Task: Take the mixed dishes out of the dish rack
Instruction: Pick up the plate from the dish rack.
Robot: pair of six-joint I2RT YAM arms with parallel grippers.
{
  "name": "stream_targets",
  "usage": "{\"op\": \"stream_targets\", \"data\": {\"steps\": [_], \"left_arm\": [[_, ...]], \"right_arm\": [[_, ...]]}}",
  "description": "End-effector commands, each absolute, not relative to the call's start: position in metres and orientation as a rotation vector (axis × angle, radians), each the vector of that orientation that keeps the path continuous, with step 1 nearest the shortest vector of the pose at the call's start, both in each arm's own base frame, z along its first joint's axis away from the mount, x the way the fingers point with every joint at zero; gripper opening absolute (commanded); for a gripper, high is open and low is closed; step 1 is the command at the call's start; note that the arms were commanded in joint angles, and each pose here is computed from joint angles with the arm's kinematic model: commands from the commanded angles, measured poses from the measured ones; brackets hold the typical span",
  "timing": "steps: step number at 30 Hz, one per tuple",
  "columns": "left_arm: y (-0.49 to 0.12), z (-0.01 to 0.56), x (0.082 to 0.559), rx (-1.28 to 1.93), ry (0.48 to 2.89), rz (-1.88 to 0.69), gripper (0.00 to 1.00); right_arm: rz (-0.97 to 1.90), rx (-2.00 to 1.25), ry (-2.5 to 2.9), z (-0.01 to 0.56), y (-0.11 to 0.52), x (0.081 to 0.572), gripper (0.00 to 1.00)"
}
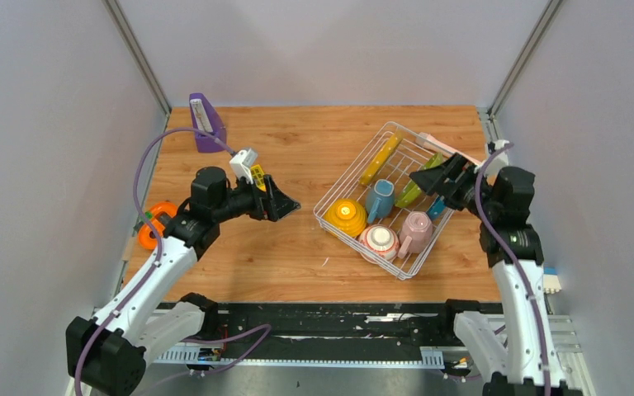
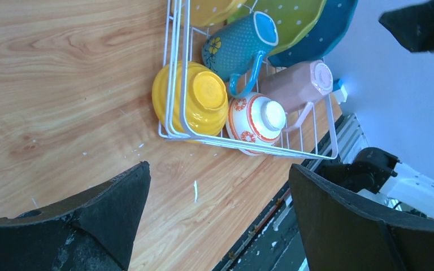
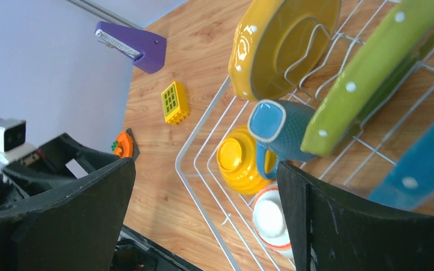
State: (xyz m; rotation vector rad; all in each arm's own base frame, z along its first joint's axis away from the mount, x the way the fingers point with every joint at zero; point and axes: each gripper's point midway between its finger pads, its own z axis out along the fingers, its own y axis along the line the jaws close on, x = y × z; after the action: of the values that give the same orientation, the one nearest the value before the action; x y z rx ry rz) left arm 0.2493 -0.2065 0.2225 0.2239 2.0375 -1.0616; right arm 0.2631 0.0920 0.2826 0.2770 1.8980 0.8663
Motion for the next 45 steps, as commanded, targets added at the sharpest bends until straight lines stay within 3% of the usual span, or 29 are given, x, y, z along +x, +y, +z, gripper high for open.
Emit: {"op": "stream_targets", "data": {"steps": [1, 9, 19, 36, 45], "left_arm": [[-0.205, 0.236, 0.251, 0.258, 1.944, -1.027, 1.00], [-0.187, 0.220, 0.254, 0.159, 1.986, -0.915, 1.00], [-0.171, 0.203, 0.254, 0.099, 2.023, -0.814, 1.00], [-0.168, 0.192, 0.259, 0.078, 2.045, -0.782, 1.00], [-0.167, 0.187, 0.261, 0.059, 2.063, -0.776, 1.00]], "right_arm": [[0.897, 0.333, 1.904, 0.310, 0.110, 0.306, 0.98], [0.270, 0.663, 1.998, 0.278, 0.112, 0.379, 0.99], [-0.106, 0.731, 2.100, 0.226, 0.130, 0.431, 0.98], [-0.257, 0.749, 2.110, 0.180, 0.146, 0.457, 0.47], [-0.288, 0.729, 2.061, 0.193, 0.147, 0.460, 0.28]]}}
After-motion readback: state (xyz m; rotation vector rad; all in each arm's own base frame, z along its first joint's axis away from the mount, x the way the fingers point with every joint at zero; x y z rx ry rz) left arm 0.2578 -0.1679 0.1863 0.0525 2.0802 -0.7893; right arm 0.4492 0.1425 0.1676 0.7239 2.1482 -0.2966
